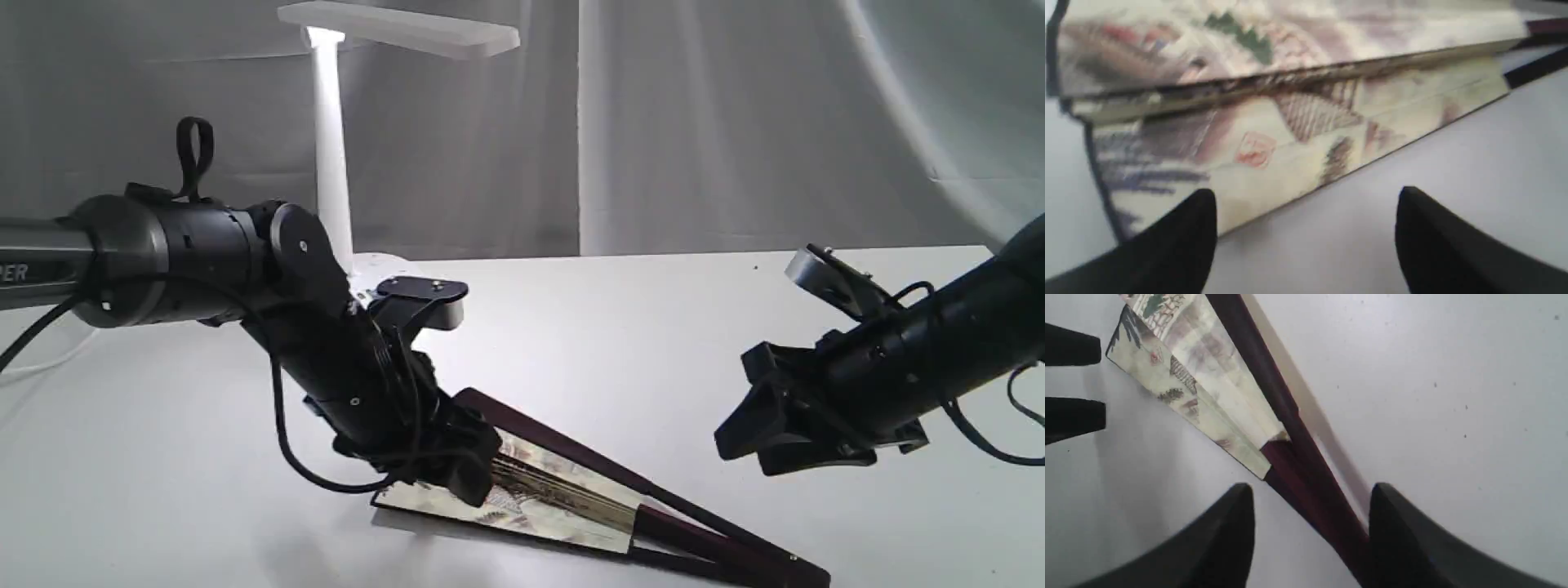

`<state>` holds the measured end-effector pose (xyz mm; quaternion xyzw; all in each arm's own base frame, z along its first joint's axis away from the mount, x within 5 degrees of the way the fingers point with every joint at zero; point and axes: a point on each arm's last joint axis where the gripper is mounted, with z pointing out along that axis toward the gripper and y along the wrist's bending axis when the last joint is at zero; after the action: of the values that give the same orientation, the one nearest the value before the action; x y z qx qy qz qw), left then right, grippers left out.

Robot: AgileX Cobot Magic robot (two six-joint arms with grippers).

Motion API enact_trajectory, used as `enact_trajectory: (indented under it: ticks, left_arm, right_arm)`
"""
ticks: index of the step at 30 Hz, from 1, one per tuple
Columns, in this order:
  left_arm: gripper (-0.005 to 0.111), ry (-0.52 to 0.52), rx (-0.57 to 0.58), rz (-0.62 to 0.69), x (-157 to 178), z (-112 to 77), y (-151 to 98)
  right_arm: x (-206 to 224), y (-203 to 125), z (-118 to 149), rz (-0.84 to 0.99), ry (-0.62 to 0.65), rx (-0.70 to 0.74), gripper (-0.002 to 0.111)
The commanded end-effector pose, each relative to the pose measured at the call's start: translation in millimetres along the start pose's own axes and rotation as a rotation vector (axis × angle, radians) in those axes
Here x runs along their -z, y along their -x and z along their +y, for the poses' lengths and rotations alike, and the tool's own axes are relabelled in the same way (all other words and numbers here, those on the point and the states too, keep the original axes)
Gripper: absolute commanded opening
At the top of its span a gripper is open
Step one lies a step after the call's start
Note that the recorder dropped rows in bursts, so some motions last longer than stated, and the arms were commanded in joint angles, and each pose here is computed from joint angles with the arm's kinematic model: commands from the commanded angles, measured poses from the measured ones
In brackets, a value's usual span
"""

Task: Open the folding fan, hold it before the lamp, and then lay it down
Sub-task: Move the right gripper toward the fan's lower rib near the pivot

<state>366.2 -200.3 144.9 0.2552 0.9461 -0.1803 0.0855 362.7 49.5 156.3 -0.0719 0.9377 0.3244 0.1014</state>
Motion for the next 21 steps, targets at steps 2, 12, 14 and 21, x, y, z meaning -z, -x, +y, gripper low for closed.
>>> enact_trajectory:
  ticks: [2,12,14,21]
  left_arm:
    - [0.062,0.05,0.119,0.011,5,2.9,-1]
    - [0.054,0.074,0.115,-0.031,-15,-2.1,3]
    - [0.054,0.078,0.117,-0.037,-18,-0.6,3]
    - [0.054,0.093,0.115,-0.092,-19,1.3,8]
  right_arm:
    - [-12,10,-8,0.014,0.021,0.029,0.045]
    - [-47,9,-23,0.025,0.179,-0.054,0.045]
    - [-48,9,-22,0.017,0.192,-0.044,0.045]
    - [-60,11,-12,0.002,0.145,-0.012,0.045]
